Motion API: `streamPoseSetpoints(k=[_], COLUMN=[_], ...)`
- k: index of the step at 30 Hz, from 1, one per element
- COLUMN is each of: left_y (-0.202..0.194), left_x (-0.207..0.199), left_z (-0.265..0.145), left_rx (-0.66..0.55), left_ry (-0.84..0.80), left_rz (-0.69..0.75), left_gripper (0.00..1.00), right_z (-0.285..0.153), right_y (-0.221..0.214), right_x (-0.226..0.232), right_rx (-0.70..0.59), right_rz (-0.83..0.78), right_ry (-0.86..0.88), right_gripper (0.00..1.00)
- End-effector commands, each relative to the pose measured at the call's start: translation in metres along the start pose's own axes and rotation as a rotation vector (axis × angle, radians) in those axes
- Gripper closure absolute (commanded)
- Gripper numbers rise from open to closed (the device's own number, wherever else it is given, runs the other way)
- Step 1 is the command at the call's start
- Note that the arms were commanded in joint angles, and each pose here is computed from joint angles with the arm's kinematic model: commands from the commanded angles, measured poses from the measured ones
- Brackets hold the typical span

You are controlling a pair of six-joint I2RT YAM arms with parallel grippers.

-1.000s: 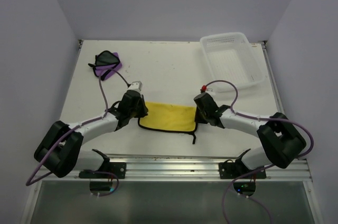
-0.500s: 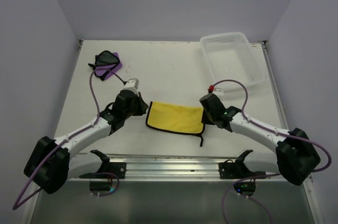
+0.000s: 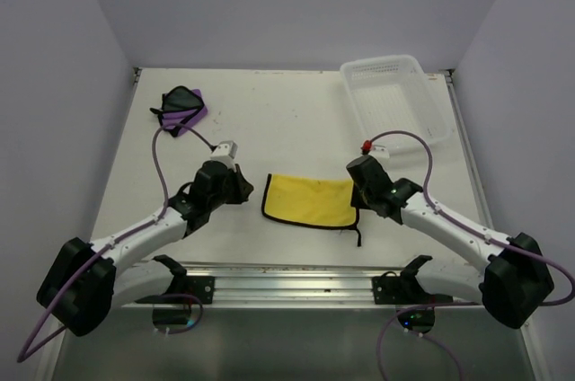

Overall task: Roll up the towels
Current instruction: Fold the towel

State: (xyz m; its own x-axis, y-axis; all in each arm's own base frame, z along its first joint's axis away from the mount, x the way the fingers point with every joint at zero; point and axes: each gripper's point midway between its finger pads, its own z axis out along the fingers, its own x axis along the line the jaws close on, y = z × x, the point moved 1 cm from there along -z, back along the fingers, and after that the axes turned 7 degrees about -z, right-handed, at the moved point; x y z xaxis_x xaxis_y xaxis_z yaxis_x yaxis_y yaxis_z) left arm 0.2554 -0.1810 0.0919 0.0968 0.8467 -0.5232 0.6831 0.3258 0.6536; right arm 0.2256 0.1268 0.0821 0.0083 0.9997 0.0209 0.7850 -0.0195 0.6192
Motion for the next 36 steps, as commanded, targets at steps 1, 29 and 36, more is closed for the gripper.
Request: streamPoseSetpoints(k=[1, 29, 36], left_y=[0.006, -0.021, -0.022], left_x=[-0.007, -0.001, 0.004], left_z=[0.010, 0.043, 0.041], left_rx=[-0.037, 0.017, 0.008], left_ry=[-0.039, -0.048, -0.031], left_rz=[0.024, 0.029, 0.044], left_gripper=[1.00, 1.00, 1.00], right_z=[-0.007, 0.009, 0.011], right_y=[0.030, 0.075, 0.072], right_x=[0.013, 0.106, 0.127], right_rx=[-0.056, 0.030, 0.044], right_rz=[0.000, -0.068, -0.087], right_ry=[0.033, 0.270, 0.294], right_gripper=[1.00, 1.00, 1.00])
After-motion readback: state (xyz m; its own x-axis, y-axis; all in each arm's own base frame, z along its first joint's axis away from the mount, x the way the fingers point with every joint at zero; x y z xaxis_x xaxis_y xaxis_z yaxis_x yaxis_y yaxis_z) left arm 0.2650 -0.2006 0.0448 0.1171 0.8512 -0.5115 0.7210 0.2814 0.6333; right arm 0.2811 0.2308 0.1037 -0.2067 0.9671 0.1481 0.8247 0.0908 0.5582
